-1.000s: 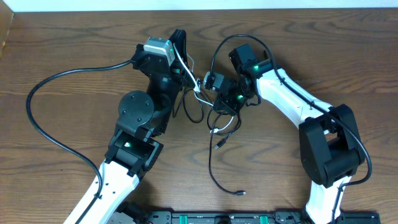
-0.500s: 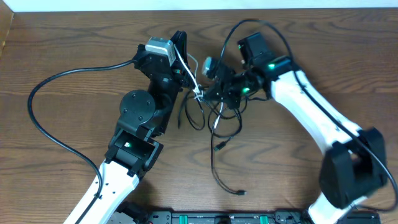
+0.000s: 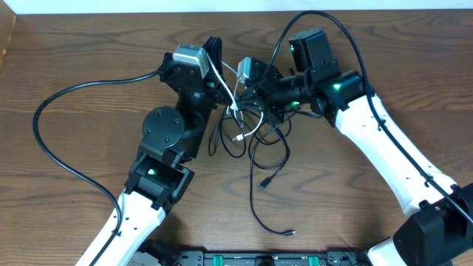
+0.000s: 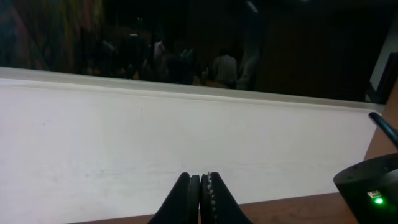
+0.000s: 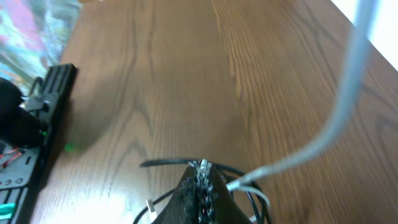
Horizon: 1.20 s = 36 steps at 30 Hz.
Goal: Untangle cables
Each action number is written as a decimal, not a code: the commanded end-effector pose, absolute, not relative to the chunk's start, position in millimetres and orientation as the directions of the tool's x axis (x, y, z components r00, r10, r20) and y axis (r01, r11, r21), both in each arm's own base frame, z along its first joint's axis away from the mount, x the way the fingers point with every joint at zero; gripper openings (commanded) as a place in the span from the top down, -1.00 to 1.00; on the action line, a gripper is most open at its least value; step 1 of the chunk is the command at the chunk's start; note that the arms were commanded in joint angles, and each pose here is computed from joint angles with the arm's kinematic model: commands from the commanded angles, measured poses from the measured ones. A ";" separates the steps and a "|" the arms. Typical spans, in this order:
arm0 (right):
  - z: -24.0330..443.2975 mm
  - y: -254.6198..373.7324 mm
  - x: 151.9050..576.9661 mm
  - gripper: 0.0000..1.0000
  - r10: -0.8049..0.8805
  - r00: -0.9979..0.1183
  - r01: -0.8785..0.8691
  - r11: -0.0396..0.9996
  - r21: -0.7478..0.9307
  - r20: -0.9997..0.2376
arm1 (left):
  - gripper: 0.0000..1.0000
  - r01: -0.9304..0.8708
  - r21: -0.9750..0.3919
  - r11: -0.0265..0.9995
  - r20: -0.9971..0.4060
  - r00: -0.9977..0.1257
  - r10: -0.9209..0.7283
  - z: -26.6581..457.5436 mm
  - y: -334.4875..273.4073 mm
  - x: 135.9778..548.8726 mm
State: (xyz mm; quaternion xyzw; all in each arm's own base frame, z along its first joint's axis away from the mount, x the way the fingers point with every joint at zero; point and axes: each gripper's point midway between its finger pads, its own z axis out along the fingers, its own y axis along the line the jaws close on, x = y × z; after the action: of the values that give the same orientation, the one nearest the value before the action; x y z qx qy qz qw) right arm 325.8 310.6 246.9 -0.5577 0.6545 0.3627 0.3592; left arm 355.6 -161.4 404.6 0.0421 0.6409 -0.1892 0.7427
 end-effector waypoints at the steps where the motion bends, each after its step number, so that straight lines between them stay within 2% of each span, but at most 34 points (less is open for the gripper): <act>1: 249.8 308.7 331.0 0.98 -0.491 -0.117 -0.987 0.156 0.045 -0.863 | 0.85 0.330 -0.190 0.925 -0.965 0.112 -0.238 407.5 -158.8 355.9; 6: 255.3 315.4 319.3 0.98 -0.463 -0.113 -0.992 0.101 0.074 -0.879 | 0.85 0.330 -0.190 0.925 -0.965 0.112 -0.238 407.6 -158.8 355.9; 11: 252.5 318.7 318.0 0.98 -0.479 -0.107 -0.992 0.105 0.064 -0.871 | 0.85 0.330 -0.189 0.925 -0.965 0.112 -0.238 407.5 -158.8 355.9; 18: 233.8 304.5 340.0 0.98 -0.576 -0.131 -0.971 0.239 -0.013 -0.807 | 0.85 0.329 -0.189 0.925 -0.965 0.109 -0.236 406.7 -158.7 356.1; 26: 214.3 272.8 371.9 0.98 -0.677 -0.220 -0.893 0.429 -0.134 -0.702 | 0.85 0.329 -0.189 0.925 -0.965 0.110 -0.236 406.8 -158.7 356.1; 36: 217.8 262.6 390.2 0.98 -0.693 -0.218 -0.845 0.486 -0.222 -0.687 | 0.85 0.329 -0.189 0.925 -0.966 0.109 -0.236 406.7 -158.9 356.1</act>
State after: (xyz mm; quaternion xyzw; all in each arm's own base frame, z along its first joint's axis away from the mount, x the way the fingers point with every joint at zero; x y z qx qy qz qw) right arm 382.5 266.6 206.8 -0.5110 0.7698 0.1214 0.3628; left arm 355.8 -161.5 403.5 0.0426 0.6427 -0.1885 0.7413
